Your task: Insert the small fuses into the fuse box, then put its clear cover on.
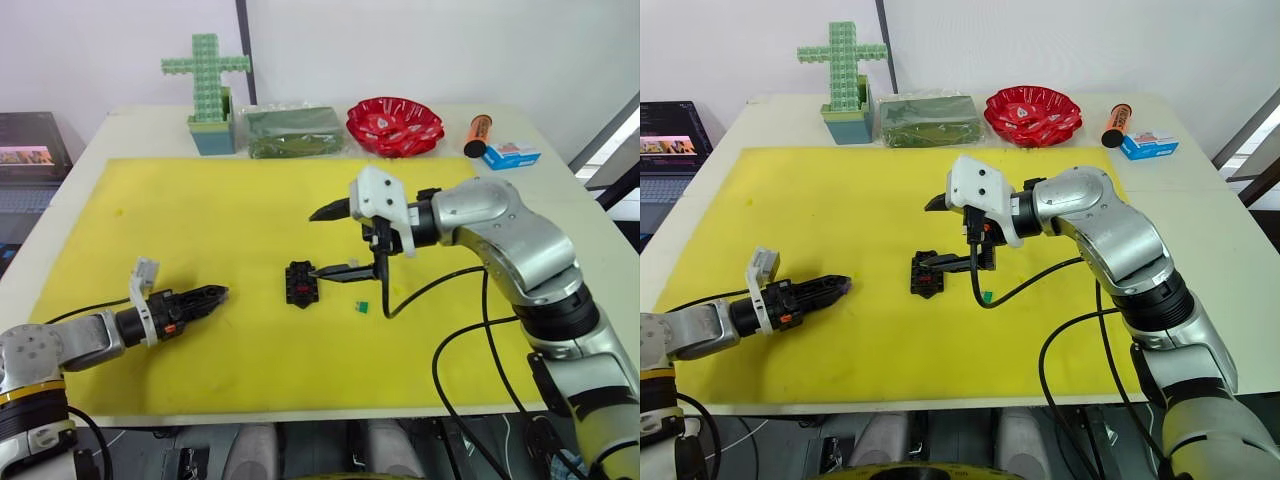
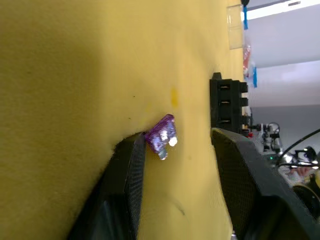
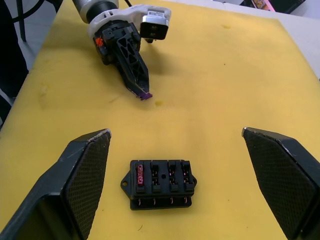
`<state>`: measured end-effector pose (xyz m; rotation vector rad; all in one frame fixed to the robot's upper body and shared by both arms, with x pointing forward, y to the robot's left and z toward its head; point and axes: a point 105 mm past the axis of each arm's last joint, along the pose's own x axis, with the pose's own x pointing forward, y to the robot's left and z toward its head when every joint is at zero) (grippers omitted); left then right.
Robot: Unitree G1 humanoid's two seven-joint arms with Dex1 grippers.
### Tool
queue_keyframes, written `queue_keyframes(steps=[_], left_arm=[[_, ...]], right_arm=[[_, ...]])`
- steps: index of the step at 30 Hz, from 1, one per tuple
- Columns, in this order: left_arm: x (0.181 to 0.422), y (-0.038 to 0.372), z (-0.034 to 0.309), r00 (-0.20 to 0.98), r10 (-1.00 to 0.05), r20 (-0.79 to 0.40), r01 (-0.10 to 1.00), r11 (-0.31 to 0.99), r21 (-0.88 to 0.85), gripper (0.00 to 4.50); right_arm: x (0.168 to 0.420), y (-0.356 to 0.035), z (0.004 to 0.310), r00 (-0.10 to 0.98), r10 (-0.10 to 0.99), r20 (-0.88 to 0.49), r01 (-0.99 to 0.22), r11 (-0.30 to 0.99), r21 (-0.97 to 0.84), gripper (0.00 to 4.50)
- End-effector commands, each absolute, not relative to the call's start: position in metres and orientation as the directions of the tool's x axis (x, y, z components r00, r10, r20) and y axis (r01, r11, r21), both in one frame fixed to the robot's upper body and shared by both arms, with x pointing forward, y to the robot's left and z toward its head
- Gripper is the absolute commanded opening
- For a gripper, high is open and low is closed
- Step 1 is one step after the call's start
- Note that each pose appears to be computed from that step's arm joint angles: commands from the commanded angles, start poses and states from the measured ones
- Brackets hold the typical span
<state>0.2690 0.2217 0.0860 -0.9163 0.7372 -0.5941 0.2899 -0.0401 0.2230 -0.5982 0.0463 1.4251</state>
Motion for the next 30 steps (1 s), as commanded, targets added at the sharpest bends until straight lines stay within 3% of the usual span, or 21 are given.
queue_keyframes(steps=[1,7,11,21,24,30], left_arm=[[0.2691,0.2246,0.0724,0.618,-0.703,-0.352,0.099,0.514,-0.852,1.42],[0.2687,0.2283,0.0717,0.623,-0.697,-0.355,0.098,0.519,-0.849,1.42],[0.2684,0.2304,0.0702,0.624,-0.691,-0.364,0.094,0.529,-0.843,0.58],[0.2663,0.2321,0.0701,0.620,-0.692,-0.369,0.104,0.539,-0.836,0.58],[0.2658,0.2325,0.0700,0.621,-0.691,-0.369,0.108,0.542,-0.833,0.04],[0.2640,0.2311,0.0770,0.615,-0.707,-0.351,0.157,0.545,-0.823,0.01]], right_arm=[[0.2858,-0.0361,0.2345,0.163,0.922,-0.352,-0.914,0.007,-0.405,4.50],[0.2858,-0.0361,0.2346,0.164,0.921,-0.352,-0.914,0.007,-0.407,4.50],[0.2864,-0.0363,0.2340,0.165,0.920,-0.355,-0.913,0.007,-0.407,4.50],[0.2861,-0.0362,0.2341,0.161,0.920,-0.357,-0.913,0.002,-0.409,4.50],[0.2858,-0.0361,0.2337,0.159,0.920,-0.357,-0.913,0.000,-0.408,4.50],[0.2855,-0.0364,0.2322,0.159,0.919,-0.361,-0.914,-0.001,-0.405,4.50]])
